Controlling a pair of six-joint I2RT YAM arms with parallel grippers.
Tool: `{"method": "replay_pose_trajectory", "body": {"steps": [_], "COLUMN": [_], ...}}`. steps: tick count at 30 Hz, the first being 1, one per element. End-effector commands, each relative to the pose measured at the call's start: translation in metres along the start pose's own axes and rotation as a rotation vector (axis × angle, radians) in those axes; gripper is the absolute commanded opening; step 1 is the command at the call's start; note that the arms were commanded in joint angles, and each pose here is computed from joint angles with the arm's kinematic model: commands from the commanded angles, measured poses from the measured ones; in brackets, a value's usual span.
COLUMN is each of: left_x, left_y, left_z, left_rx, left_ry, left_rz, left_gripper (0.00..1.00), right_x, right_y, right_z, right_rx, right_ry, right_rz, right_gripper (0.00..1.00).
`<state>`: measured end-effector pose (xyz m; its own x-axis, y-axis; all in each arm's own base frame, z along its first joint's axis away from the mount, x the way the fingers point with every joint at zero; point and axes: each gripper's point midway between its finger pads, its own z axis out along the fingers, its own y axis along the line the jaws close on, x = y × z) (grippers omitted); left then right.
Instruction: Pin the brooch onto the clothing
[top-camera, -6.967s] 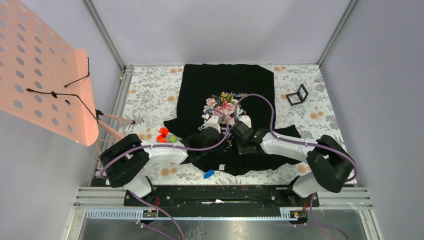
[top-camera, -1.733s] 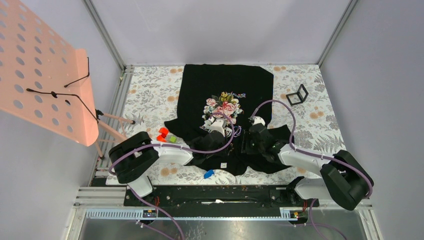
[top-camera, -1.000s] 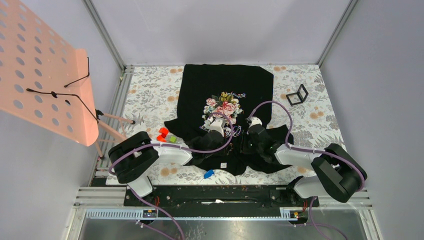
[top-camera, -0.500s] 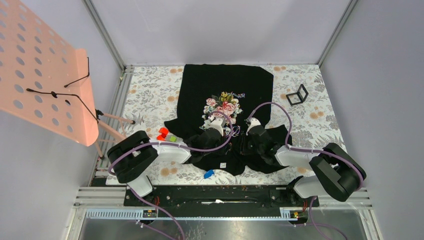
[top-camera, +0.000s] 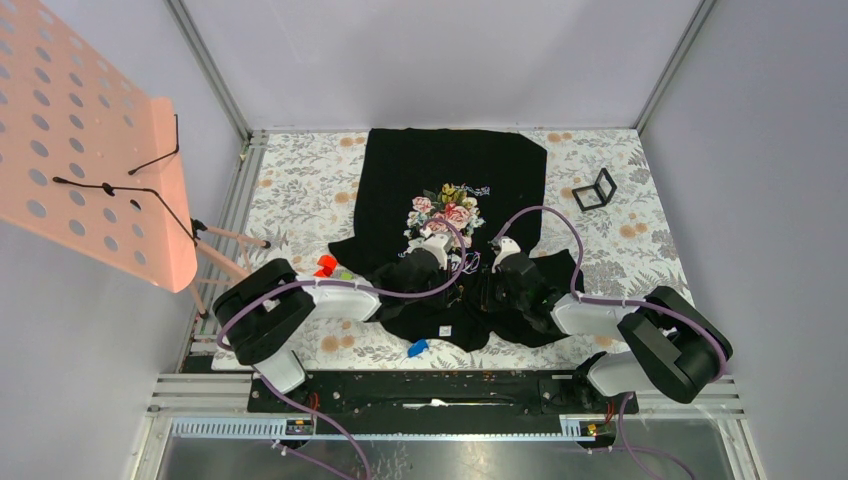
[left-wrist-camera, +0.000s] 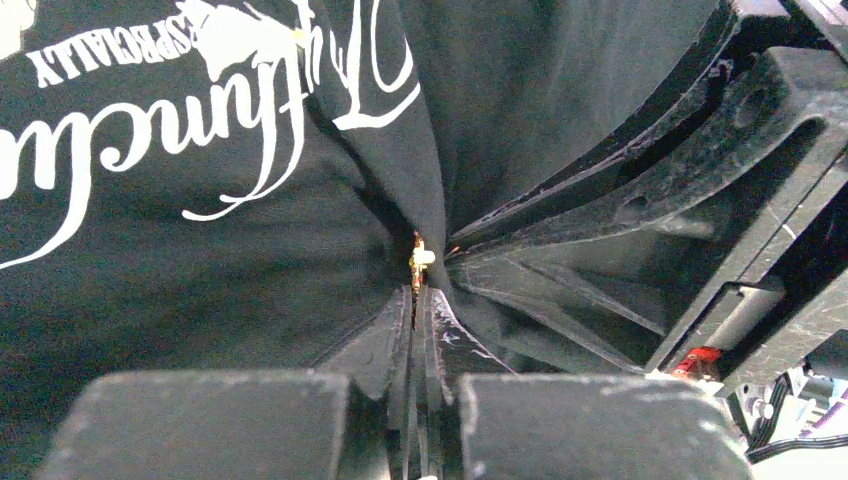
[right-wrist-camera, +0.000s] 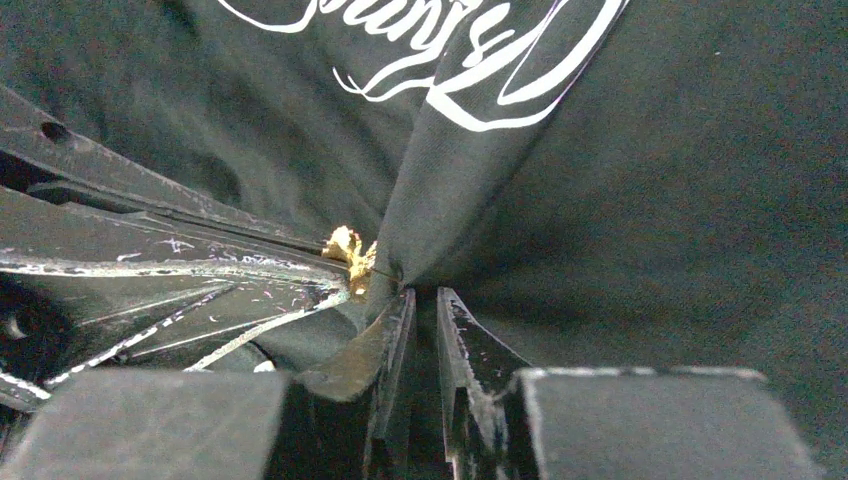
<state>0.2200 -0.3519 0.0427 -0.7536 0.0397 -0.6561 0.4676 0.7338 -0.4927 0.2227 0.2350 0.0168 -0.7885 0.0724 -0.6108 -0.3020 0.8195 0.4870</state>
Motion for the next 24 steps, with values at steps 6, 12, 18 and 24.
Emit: {"method": "replay_pose_trajectory", "body": {"steps": [6,12,18,24], "left_x": [-0.0078,-0.007,-0.0064,-0.0062], "left_y": [-0.0144,-0.0139,-0.012,-0.0121], "left_z": [0.0022,0.0022,0.0012,0.0013], "left_rx": [0.079,0.093,0.089,0.096], "left_ry": [0.019,0.029,0.031,0.038], "left_rz": [0.03,0.037,0.047,0.052], "left_gripper": [0.0,0.0,0.0,0.0], "right_x": [-0.0052,-0.0076,-0.0102,-0.0129], "right_y": [0.0111,0.0103,0.0096,0.0129], "right_z": [-0.0019,-0.0028,-0.0028,-0.0018], "right_rx": [-0.067,-0.064,-0.059,-0.072], "right_ry": [-0.023,-0.036,-0.045,-0.047], "right_rz": [-0.048,-0.064,-0.079,-0.1], "right_gripper": [0.18,0.18,0.19,0.2]}}
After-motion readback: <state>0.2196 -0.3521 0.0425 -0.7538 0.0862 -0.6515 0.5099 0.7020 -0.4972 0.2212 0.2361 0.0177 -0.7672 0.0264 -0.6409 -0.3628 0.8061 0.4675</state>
